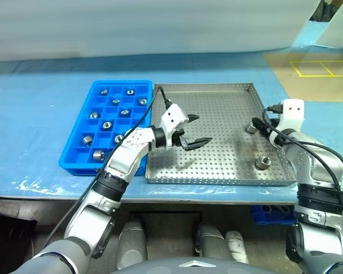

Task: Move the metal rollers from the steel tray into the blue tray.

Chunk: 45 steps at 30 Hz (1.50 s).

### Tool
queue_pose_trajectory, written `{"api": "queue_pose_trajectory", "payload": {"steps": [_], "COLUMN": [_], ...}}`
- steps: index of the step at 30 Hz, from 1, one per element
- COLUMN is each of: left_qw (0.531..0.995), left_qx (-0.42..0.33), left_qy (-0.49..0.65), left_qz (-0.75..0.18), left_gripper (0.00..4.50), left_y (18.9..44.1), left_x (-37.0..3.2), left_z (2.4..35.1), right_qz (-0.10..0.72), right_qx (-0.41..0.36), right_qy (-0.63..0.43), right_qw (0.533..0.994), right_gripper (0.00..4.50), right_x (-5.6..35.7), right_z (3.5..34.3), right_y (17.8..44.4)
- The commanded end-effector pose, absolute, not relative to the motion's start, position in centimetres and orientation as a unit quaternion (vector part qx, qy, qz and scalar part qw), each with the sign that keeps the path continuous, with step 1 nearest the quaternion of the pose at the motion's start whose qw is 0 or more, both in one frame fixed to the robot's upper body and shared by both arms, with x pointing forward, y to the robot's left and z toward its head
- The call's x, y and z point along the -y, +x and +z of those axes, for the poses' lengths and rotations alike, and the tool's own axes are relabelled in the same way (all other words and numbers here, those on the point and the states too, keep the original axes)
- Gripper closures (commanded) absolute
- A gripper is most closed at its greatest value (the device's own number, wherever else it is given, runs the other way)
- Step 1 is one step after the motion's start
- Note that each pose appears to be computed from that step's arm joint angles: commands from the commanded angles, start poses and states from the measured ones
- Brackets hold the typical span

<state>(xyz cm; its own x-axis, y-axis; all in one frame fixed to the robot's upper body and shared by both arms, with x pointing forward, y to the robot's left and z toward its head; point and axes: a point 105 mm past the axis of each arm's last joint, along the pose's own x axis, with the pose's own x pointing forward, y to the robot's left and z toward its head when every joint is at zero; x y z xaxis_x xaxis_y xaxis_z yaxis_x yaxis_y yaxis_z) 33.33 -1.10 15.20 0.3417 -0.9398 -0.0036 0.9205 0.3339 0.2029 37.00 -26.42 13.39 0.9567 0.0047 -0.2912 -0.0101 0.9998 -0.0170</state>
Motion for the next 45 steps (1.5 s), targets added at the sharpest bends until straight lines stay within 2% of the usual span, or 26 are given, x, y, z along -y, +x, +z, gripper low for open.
{"api": "queue_pose_trajectory", "payload": {"steps": [1, 19, 26, 35, 38, 40, 45], "left_qw": [0.814, 0.832, 0.837, 0.838, 0.84, 0.84, 0.84], "left_qx": [0.073, 0.074, 0.072, 0.072, 0.072, 0.072, 0.073], "left_qy": [0.096, 0.099, 0.098, 0.094, 0.093, 0.093, 0.093], "left_qz": [-0.568, -0.54, -0.533, -0.532, -0.53, -0.529, -0.529], "left_gripper": [0.11, 0.11, 0.11, 0.11, 0.11, 0.11, 0.11], "left_y": [33.3, 33.3, 33.2, 33.2, 33.3, 33.4, 33.4], "left_x": [0.9, -0.5, -0.9, -1.1, -1.2, -1.2, -1.1], "left_z": [15.6, 15.5, 15.5, 15.8, 15.9, 15.9, 16.0], "right_qz": [0.025, -0.011, -0.03, -0.005, -0.008, -0.009, -0.008], "right_qx": [-0.124, -0.177, -0.199, -0.27, -0.254, -0.246, -0.243], "right_qy": [-0.014, -0.029, -0.082, -0.162, -0.148, -0.141, -0.136], "right_qw": [0.992, 0.984, 0.976, 0.949, 0.956, 0.959, 0.96], "right_gripper": [1.39, 1.39, 1.39, 1.39, 2.02, 2.64, 2.72], "right_x": [25.3, 26.3, 27.1, 27.4, 27.3, 27.3, 27.5], "right_z": [14.5, 11.6, 10.5, 6.8, 7.2, 7.5, 7.7], "right_y": [37.8, 38.8, 38.8, 37.9, 38.1, 38.2, 38.4]}}
